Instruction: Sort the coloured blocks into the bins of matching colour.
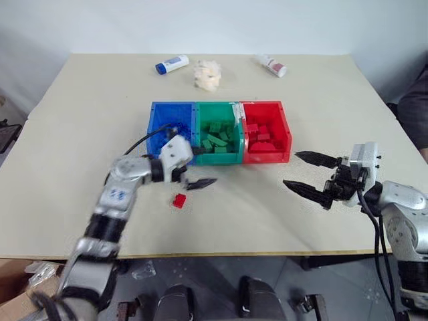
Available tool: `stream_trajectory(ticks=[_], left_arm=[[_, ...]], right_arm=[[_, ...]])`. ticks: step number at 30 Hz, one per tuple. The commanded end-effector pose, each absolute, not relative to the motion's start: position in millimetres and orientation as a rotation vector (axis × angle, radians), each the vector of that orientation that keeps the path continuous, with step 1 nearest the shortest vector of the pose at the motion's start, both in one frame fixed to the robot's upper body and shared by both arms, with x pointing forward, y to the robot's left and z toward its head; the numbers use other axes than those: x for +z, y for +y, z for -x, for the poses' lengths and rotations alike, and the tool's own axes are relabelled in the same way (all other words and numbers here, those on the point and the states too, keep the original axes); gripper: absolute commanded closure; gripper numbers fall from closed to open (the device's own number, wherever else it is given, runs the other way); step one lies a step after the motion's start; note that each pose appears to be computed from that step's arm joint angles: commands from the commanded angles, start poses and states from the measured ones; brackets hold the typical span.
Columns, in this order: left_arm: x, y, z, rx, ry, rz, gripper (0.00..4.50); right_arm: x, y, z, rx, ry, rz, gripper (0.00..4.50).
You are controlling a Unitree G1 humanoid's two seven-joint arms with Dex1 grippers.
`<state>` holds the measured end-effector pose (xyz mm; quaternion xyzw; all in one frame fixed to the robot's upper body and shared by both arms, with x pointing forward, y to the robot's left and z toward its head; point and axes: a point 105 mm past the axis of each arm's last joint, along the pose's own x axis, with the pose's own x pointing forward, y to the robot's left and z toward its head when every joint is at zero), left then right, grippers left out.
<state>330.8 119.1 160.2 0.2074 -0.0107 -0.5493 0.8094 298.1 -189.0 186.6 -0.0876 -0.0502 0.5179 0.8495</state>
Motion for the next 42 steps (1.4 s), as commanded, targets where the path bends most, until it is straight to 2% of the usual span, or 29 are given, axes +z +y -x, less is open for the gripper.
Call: stream_trajectory(ticks=[1,5,8,14,16,21,26,32,35,37,42], left_arm=[[166,146,-302,-1.164,-0.014,-0.434,0.02],[147,190,-275,-1.096,0.109,-0.404,0.02],[141,217,-258,-1.050,0.142,-0.364,0.02],[128,238,-239,-1.027,0.188,-0.353,0.02],[130,236,-240,-1.029,0.172,-0.348,0.02],[130,215,-261,-1.042,0.104,-0.382,0.02],[111,185,-287,-1.102,0.086,-0.439,0.02],[106,159,-300,-1.213,0.032,-0.431,0.02],[106,158,-305,-1.235,0.030,-0.405,0.62],[104,160,-307,-1.247,0.084,-0.361,1.30],[108,160,-308,-1.263,0.070,-0.371,2.82]], right_arm=[[189,-189,-298,1.176,-0.090,0.251,0.00],[183,-191,-301,1.246,-0.034,0.295,0.00],[184,-192,-305,1.265,-0.025,0.302,0.00],[184,-192,-308,1.289,-0.014,0.306,0.00],[185,-191,-308,1.292,-0.014,0.306,0.00],[186,-190,-310,1.294,-0.016,0.310,0.00],[186,-188,-308,1.284,-0.028,0.307,0.00],[185,-193,-302,1.249,-0.035,0.304,0.00],[184,-196,-297,1.230,-0.035,0.305,0.00],[185,-198,-294,1.219,-0.038,0.303,0.00],[183,-202,-289,1.202,-0.040,0.299,0.00]])
